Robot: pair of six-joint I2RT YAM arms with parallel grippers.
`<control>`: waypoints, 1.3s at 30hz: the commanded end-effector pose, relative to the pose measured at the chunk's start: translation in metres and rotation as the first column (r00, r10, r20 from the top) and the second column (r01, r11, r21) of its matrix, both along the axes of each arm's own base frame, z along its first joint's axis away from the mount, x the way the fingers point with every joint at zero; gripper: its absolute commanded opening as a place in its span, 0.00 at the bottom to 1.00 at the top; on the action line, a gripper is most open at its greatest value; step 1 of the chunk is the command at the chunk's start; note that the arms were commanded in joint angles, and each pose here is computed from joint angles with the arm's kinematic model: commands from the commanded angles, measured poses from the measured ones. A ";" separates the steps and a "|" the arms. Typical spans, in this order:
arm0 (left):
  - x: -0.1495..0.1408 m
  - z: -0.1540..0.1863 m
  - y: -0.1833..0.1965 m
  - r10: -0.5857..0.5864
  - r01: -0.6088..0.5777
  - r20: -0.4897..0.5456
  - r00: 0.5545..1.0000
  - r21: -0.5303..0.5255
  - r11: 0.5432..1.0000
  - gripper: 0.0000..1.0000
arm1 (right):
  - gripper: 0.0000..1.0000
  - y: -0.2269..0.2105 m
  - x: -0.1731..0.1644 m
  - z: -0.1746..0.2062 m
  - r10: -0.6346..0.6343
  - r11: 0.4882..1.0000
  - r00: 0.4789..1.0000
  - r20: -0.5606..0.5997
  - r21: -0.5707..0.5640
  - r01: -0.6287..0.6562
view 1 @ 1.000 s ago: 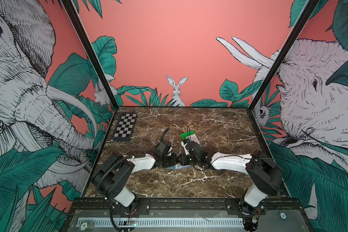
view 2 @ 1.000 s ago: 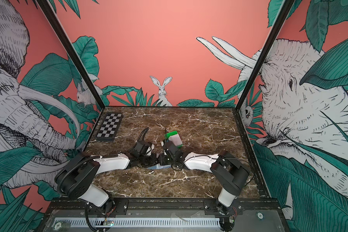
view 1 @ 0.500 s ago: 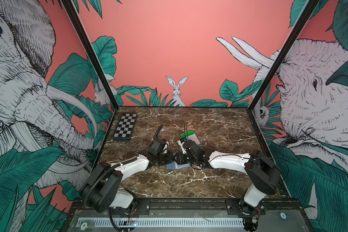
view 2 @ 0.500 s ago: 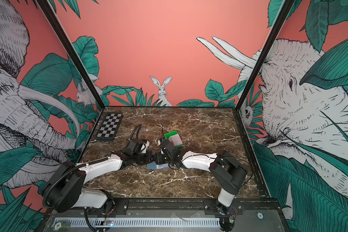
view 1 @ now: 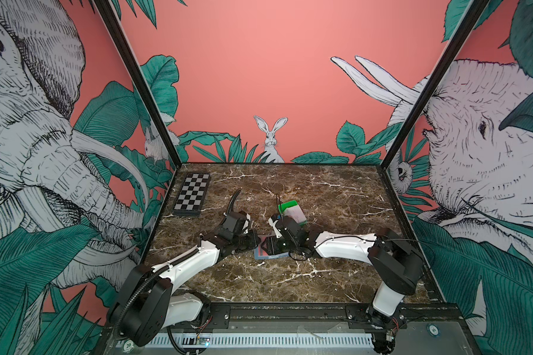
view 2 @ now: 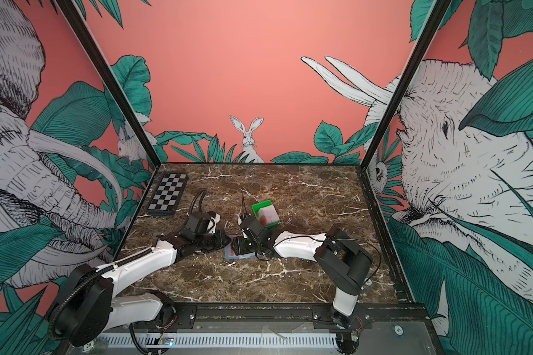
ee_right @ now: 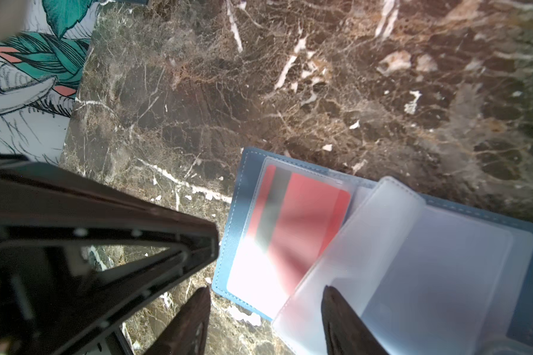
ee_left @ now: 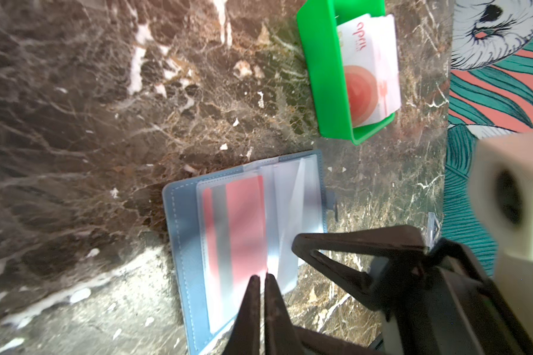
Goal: Insert credit cards into a card holder
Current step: Turn over the card slot at the card holder, then pick up the credit card from the storage box.
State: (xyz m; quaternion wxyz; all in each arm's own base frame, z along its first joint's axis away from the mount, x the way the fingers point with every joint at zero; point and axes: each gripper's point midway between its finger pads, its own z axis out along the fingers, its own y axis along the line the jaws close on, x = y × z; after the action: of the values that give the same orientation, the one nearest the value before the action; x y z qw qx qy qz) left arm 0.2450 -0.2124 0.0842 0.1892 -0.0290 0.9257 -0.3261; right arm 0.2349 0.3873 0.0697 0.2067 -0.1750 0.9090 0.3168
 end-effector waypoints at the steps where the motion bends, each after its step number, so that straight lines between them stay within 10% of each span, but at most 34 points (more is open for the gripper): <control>1: -0.002 0.000 0.007 -0.009 0.008 0.011 1.000 0.035 0.999 0.08 | 0.58 -0.007 0.002 0.011 -0.008 1.000 0.998 0.060 -0.008 0.008; 19: 0.015 0.012 -0.033 -0.092 0.103 0.109 0.990 -0.101 0.989 0.10 | 0.57 -0.099 0.021 0.052 -0.062 0.950 0.957 0.285 -0.278 0.144; 39: 0.052 0.014 -0.073 -0.095 0.115 0.143 0.985 -0.145 0.983 0.20 | 0.76 -0.128 0.098 0.045 -0.086 0.926 0.967 0.239 -0.338 0.166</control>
State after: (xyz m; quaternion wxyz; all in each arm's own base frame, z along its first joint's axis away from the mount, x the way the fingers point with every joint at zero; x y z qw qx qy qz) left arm 0.2858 -0.2737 0.0839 0.2159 0.0261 0.8955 -0.3883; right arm 0.3239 0.2546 0.1152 0.2951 -0.1699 0.9341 0.1070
